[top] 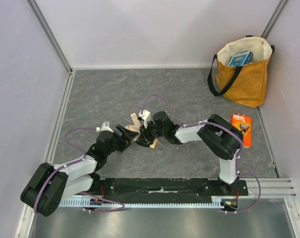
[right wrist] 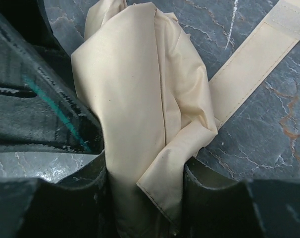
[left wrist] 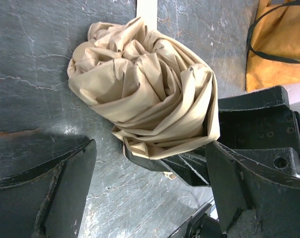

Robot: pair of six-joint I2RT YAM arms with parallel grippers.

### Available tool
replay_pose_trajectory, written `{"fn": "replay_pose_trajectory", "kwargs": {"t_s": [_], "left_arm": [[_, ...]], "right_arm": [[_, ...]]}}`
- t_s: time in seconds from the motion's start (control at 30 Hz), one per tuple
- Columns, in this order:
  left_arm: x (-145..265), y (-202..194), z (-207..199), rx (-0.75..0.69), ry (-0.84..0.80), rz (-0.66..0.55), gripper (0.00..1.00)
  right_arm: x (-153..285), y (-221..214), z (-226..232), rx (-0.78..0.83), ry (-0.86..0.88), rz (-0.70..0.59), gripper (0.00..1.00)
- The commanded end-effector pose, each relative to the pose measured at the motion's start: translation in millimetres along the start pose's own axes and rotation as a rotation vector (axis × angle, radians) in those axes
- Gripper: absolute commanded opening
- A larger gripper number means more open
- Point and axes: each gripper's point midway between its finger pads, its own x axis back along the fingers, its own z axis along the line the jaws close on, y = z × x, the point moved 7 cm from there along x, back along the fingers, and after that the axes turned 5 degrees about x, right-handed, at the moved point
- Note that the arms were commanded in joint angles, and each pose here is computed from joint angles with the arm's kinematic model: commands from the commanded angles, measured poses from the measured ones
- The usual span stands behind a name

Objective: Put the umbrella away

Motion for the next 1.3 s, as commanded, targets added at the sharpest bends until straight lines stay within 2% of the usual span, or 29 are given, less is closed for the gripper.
{"fn": "replay_pose_trajectory", "kwargs": {"t_s": [0.0, 0.17, 0.33, 0.4, 0.5, 0.7, 0.77, 0.93, 1.13, 1.27], "left_arm": [[-7, 10, -2, 0.017, 0.084, -0.058, 0.95], [-16, 19, 7, 0.064, 0.196, -0.133, 0.95], [-23, 19, 11, 0.055, 0.229, -0.123, 0.95], [-18, 16, 12, 0.041, 0.180, -0.109, 0.95], [4, 14, 11, 0.056, 0.004, -0.151, 0.92], [27, 26, -1, 0.112, 0.175, -0.211, 0.97], [28, 27, -8, 0.139, 0.198, -0.192, 0.97], [11, 22, -21, 0.170, 0.119, -0.096, 0.97], [-15, 22, -31, 0.105, 0.145, -0.019, 0.97], [-15, 16, -28, 0.106, 0.111, 0.021, 0.98]], "right_arm": [[9, -84, 17, -0.167, 0.086, 0.327, 0.00], [7, -82, 17, -0.191, 0.115, 0.321, 0.00], [4, -78, 15, -0.234, 0.133, 0.317, 0.00], [4, -78, 12, -0.243, 0.123, 0.316, 0.00], [5, -79, 9, -0.251, 0.097, 0.326, 0.00], [13, -67, 6, -0.225, 0.037, 0.264, 0.00], [16, -59, 5, -0.208, 0.025, 0.237, 0.00], [19, -40, 2, -0.153, -0.001, 0.200, 0.00], [22, -22, -4, -0.091, -0.050, 0.190, 0.00], [18, -16, -7, -0.069, -0.066, 0.198, 0.00]]}}
